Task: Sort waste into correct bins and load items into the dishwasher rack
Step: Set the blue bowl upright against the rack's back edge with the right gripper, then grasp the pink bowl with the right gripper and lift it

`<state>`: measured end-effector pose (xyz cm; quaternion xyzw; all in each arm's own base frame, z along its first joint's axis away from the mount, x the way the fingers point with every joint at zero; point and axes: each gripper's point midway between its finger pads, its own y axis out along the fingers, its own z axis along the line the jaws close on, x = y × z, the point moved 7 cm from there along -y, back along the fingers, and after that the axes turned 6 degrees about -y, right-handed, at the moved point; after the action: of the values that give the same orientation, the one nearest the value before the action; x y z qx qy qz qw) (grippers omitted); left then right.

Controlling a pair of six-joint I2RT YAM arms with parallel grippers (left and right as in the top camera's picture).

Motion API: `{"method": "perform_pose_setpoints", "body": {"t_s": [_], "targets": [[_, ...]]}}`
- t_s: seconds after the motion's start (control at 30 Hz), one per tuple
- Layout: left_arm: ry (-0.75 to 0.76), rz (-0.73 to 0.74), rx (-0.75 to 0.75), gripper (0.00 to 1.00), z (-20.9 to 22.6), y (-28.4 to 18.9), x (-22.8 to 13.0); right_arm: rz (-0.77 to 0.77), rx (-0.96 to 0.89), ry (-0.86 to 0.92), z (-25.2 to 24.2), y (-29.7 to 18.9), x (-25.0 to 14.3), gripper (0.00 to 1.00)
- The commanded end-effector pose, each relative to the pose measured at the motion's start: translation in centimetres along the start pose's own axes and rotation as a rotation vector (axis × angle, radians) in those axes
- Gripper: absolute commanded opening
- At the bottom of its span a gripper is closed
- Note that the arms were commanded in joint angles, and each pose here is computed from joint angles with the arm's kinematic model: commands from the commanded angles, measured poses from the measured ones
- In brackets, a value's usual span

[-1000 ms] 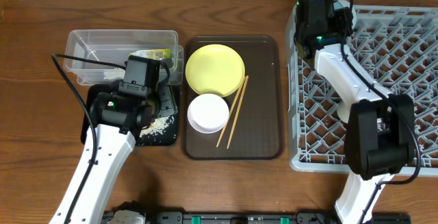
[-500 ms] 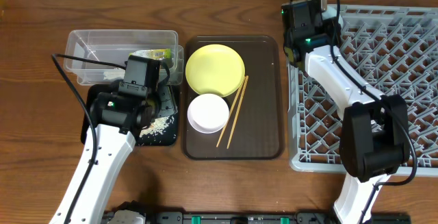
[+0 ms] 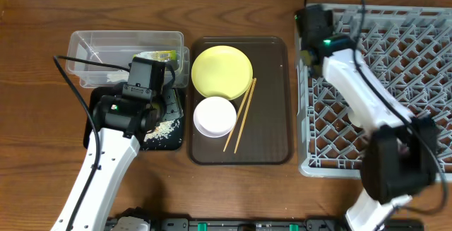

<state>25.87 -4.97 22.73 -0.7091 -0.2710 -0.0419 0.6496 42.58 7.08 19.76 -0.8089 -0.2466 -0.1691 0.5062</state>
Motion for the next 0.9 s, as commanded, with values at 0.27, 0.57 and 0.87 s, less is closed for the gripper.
{"method": "perform_pose_setpoints", "body": {"t_s": [0.27,0.57,0.87], "targets": [[-0.129,-0.045,0.171,0.64,3.6,-0.8,0.6,-0.004,0.739,-0.049,8.0,-8.4,-0.6,0.55],[-0.267,-0.043,0.220,0.64,6.2,-0.9,1.2,0.164,0.804,-0.226,16.6,-8.8,-5.0,0.52],[-0.267,-0.043,0.220,0.64,6.2,-0.9,1.2,0.334,0.783,-0.283,22.2,-6.2,-9.4,0.34]]}}
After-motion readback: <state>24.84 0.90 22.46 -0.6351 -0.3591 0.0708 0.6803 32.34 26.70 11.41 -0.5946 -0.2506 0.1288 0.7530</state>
